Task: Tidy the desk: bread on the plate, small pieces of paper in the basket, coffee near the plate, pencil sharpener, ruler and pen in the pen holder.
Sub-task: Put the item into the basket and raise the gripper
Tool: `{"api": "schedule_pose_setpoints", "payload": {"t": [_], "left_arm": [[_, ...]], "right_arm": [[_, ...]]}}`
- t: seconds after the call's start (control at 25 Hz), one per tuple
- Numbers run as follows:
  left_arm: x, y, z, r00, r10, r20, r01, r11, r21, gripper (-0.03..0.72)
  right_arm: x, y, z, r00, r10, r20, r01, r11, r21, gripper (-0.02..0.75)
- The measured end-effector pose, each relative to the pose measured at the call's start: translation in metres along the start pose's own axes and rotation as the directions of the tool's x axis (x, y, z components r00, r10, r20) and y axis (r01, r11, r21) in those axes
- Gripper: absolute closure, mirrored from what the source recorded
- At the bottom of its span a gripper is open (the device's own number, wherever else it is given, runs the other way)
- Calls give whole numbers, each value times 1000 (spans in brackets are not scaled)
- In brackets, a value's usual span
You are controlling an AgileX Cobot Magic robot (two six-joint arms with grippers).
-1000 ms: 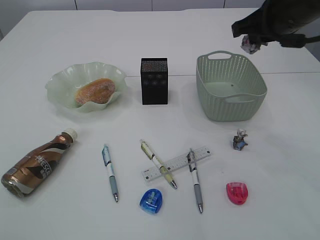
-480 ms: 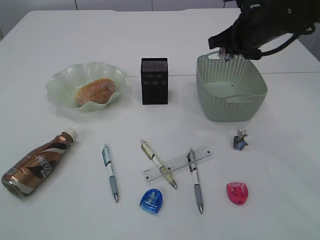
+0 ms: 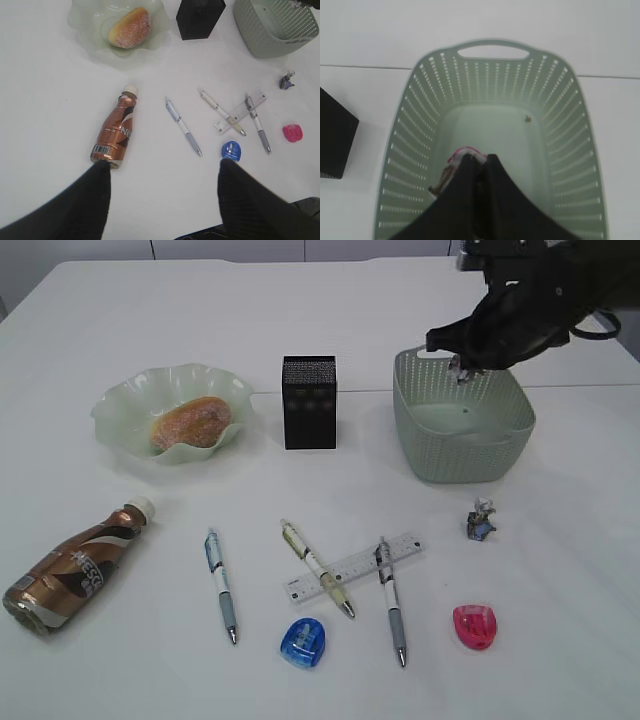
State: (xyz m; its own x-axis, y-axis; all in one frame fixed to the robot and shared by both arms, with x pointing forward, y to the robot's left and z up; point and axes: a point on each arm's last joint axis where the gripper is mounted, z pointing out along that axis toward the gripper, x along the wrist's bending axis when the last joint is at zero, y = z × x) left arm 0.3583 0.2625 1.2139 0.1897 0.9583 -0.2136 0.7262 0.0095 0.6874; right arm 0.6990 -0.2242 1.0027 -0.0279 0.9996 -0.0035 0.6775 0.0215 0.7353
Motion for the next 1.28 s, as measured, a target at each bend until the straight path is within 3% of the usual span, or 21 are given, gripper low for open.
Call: {"api": "schedule_pose_setpoints", "payload": {"t": [0.2, 0.44, 0.56, 0.8, 1.04, 1.28], "left_arm": [[-3, 0, 0, 1000, -11, 29, 11, 1000, 3, 201], [-3, -1, 0, 999, -15, 37, 14, 1000, 4, 201], [-4, -1, 0, 999, -15, 39, 15, 1000, 4, 201], [-4, -1, 0, 999, -18, 43, 18, 1000, 5, 201], [-4, -1, 0, 999, -18, 43, 18, 1000, 5, 201], [-4, -1, 0, 999, -18, 43, 18, 1000, 5, 201]], "right_arm": [[1, -4, 6, 1000, 16, -1, -16, 1000, 9, 623], [-2, -2, 7, 1000, 24, 0, -24, 1000, -2, 410], [-3, -1, 6, 1000, 27, 1, -27, 1000, -6, 346], [-6, 15, -4, 998, 32, 45, -34, 999, 36, 331], [-14, 26, -30, 991, -25, 134, -9, 969, 248, 330], [-8, 39, -62, 994, 47, 101, -84, 909, 409, 330]]}}
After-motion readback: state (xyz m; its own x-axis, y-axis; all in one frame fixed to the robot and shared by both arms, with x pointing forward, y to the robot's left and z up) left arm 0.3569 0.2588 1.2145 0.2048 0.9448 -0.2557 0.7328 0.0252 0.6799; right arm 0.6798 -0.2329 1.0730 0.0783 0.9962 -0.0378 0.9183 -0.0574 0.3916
